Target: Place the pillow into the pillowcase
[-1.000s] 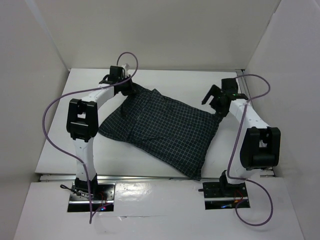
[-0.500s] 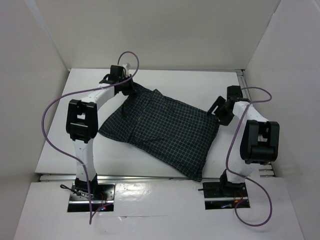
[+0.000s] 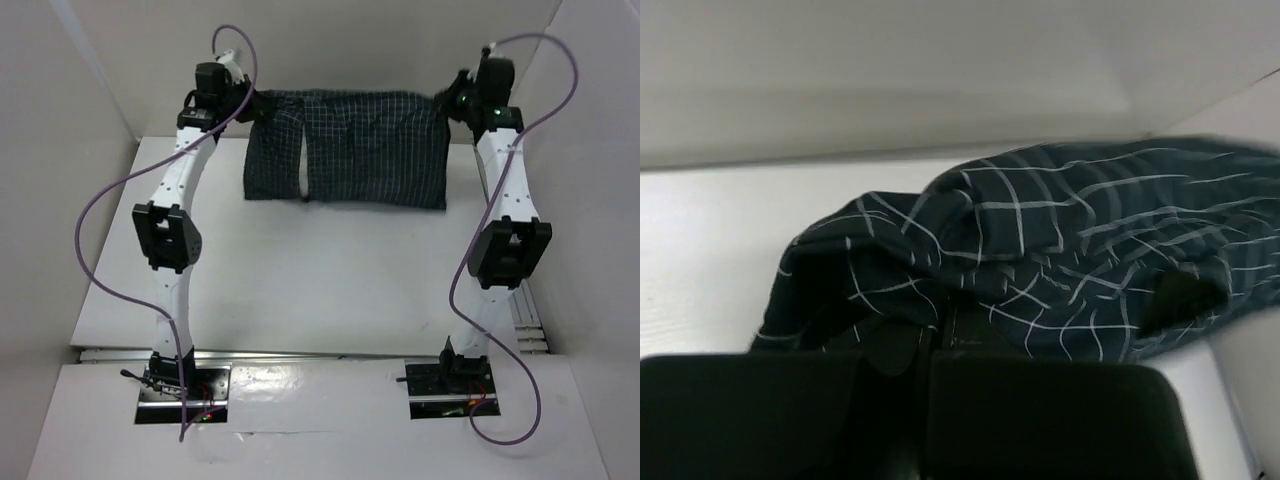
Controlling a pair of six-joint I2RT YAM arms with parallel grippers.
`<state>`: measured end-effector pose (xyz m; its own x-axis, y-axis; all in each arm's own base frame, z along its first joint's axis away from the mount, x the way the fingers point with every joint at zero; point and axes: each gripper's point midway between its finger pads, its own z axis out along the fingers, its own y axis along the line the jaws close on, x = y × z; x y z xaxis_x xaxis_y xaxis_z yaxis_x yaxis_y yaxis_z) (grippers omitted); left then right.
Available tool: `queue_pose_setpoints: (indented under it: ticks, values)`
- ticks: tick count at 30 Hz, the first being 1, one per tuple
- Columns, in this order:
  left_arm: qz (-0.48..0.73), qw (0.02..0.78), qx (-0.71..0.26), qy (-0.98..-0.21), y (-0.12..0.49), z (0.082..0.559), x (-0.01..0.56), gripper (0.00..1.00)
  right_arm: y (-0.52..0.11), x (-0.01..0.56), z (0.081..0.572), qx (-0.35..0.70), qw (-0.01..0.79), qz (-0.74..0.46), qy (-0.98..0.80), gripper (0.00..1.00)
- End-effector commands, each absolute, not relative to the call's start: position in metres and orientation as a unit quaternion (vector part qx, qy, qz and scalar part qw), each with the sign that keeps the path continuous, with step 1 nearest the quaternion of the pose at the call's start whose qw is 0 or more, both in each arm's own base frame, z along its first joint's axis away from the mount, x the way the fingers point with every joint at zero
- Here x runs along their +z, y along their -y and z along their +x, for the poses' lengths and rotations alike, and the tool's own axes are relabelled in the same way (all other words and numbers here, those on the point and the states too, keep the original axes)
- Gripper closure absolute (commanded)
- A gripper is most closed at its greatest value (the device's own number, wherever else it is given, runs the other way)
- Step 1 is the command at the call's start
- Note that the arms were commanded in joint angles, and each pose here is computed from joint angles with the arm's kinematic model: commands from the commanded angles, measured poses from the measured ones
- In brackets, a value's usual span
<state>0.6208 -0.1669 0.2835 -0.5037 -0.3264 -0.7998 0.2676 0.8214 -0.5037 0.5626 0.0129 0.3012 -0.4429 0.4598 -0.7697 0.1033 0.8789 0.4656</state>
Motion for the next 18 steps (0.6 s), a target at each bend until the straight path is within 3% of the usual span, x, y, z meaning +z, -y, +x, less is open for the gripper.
queue_pose_setpoints:
  ticks: [1, 3, 4, 5, 7, 8, 9, 10, 11, 12, 13, 14, 15, 16, 18]
  values:
    - [0.024, 0.602, -0.348, -0.718, 0.16, 0.569, 0.429, 1.0, -0.029, 0.448, 0.539, 0.184, 0.641, 0.084, -0.741, 1.0]
    - [0.027, 0.623, -0.329, -0.71, 0.151, 0.552, 0.448, 1.0, -0.039, 0.489, 0.502, 0.182, 0.689, 0.058, -0.699, 1.0]
    - [0.033, 0.625, -0.324, -0.709, 0.15, 0.544, 0.451, 1.0, -0.045, 0.48, 0.493, 0.186, 0.686, 0.054, -0.701, 1.0]
    - [0.034, 0.618, -0.312, -0.721, 0.146, 0.533, 0.44, 1.0, -0.045, 0.419, 0.492, 0.183, 0.643, 0.065, -0.741, 1.0]
    - [0.027, 0.591, -0.303, -0.747, 0.147, 0.523, 0.408, 1.0, -0.053, 0.4, 0.463, 0.196, 0.634, 0.06, -0.746, 1.0]
    - [0.011, 0.543, -0.295, -0.786, 0.149, 0.518, 0.351, 1.0, -0.054, 0.377, 0.457, 0.198, 0.619, 0.068, -0.757, 1.0]
    - [0.004, 0.536, -0.289, -0.793, 0.145, 0.505, 0.34, 1.0, -0.061, 0.313, 0.444, 0.201, 0.563, 0.072, -0.798, 1.0]
    - [-0.001, 0.513, -0.285, -0.81, 0.147, 0.496, 0.312, 1.0, -0.066, 0.307, 0.433, 0.205, 0.566, 0.075, -0.795, 1.0]
    - [-0.027, 0.451, -0.283, -0.846, 0.146, 0.477, 0.244, 1.0, -0.074, 0.286, 0.424, 0.217, 0.547, 0.079, -0.804, 1.0]
    - [-0.042, 0.428, -0.275, -0.86, 0.147, 0.464, 0.216, 1.0, -0.084, 0.237, 0.407, 0.225, 0.498, 0.092, -0.833, 1.0]
    - [-0.065, 0.407, -0.267, -0.871, 0.142, 0.449, 0.195, 0.94, -0.09, 0.218, 0.397, 0.236, 0.478, 0.102, -0.84, 1.0]
    - [-0.09, 0.344, -0.253, -0.9, 0.139, 0.417, 0.142, 0.78, -0.102, 0.203, 0.382, 0.258, 0.457, 0.093, -0.846, 1.0]
    - [-0.121, 0.313, -0.25, -0.908, 0.137, 0.4, 0.124, 0.75, -0.109, 0.168, 0.361, 0.262, 0.411, 0.099, -0.868, 1.0]
    - [-0.137, 0.283, -0.24, -0.918, 0.133, 0.38, 0.109, 0.75, -0.114, 0.147, 0.338, 0.257, 0.37, 0.099, -0.887, 1.0]
    - [-0.176, 0.256, -0.228, -0.923, 0.127, 0.335, 0.103, 0.91, -0.123, 0.136, 0.303, 0.255, 0.345, 0.103, -0.898, 1.0]
